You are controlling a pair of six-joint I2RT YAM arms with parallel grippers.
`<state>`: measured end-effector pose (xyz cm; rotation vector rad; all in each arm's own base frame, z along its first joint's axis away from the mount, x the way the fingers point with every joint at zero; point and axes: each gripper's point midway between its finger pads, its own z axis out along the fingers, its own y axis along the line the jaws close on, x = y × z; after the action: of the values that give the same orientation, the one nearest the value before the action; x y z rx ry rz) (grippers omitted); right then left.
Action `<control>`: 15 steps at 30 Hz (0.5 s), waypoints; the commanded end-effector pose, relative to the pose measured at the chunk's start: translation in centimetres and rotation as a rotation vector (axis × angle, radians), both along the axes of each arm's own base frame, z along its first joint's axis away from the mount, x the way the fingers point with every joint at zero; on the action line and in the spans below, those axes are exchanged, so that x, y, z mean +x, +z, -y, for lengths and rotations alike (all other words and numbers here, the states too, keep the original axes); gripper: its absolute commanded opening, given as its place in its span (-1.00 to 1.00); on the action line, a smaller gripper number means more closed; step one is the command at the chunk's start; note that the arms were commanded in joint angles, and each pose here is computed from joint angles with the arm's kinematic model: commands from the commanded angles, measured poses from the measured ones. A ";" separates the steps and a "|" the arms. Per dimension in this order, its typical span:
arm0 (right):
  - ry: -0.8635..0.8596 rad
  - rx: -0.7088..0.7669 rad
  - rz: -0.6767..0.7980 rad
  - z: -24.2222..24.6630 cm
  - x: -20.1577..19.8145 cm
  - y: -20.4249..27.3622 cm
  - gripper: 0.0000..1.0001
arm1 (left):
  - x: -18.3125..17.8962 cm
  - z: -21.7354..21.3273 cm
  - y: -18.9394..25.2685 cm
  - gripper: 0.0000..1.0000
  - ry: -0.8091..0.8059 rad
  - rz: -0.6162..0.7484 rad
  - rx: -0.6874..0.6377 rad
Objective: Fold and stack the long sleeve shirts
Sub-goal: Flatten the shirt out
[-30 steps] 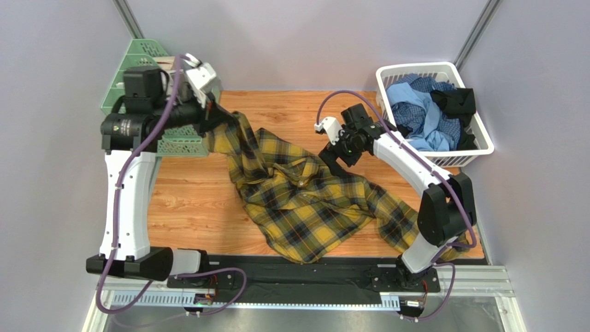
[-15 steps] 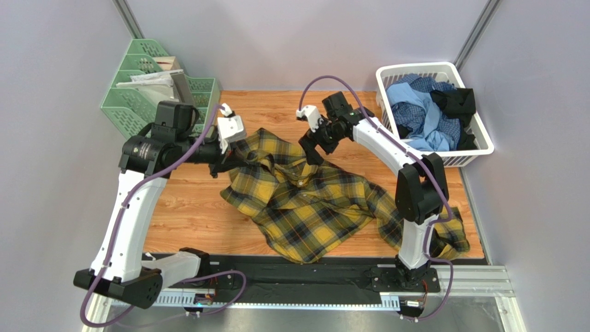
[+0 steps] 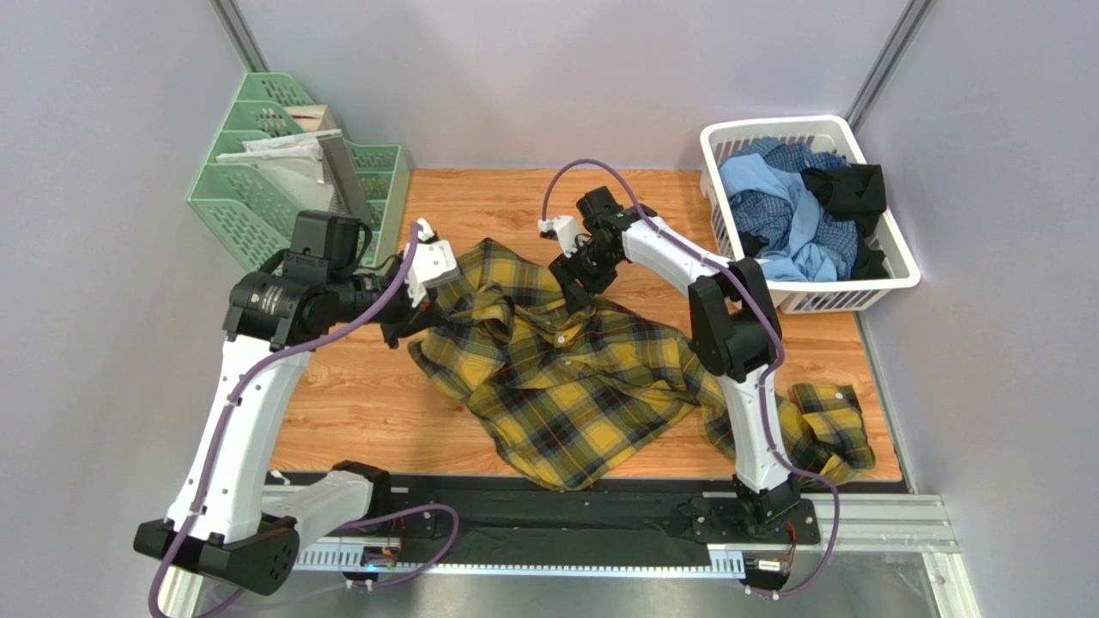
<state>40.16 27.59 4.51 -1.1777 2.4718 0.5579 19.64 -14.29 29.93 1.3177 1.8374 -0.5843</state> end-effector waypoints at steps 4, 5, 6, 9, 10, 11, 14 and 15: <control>0.062 0.053 0.132 -1.8 2.9 5.8 -1.00 | 7.5 -3.6 1.5 -1.00 0.325 0.009 -0.071; 0.061 0.076 0.182 -2.3 4.1 7.5 -1.00 | 8.7 -3.9 1.6 -1.00 0.342 -0.002 -0.078; 0.061 0.088 0.218 -2.5 5.1 8.6 -1.00 | 9.4 -4.4 2.1 -1.00 0.358 0.008 -0.079; 0.069 0.152 0.359 -3.3 7.3 14.7 -1.00 | 9.9 -3.9 4.1 -1.00 0.299 0.061 -0.087; 0.078 0.161 0.395 -3.3 7.5 16.2 -1.00 | 9.8 -3.7 5.0 -1.00 0.283 0.085 -0.097; 0.088 0.171 0.419 -3.2 7.2 17.5 -1.00 | 9.5 -3.3 5.5 -1.00 0.252 0.091 -0.114; 0.117 0.202 0.429 -2.6 5.0 19.7 -1.00 | 5.2 0.3 5.9 -1.00 0.003 0.046 -0.145; 0.128 0.212 0.408 -2.4 3.8 19.8 -1.00 | 3.5 1.5 5.2 -1.00 -0.080 0.025 -0.133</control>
<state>46.76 30.89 20.08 -1.1854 2.0496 0.4978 28.98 -10.95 33.00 1.0131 1.9233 -0.5116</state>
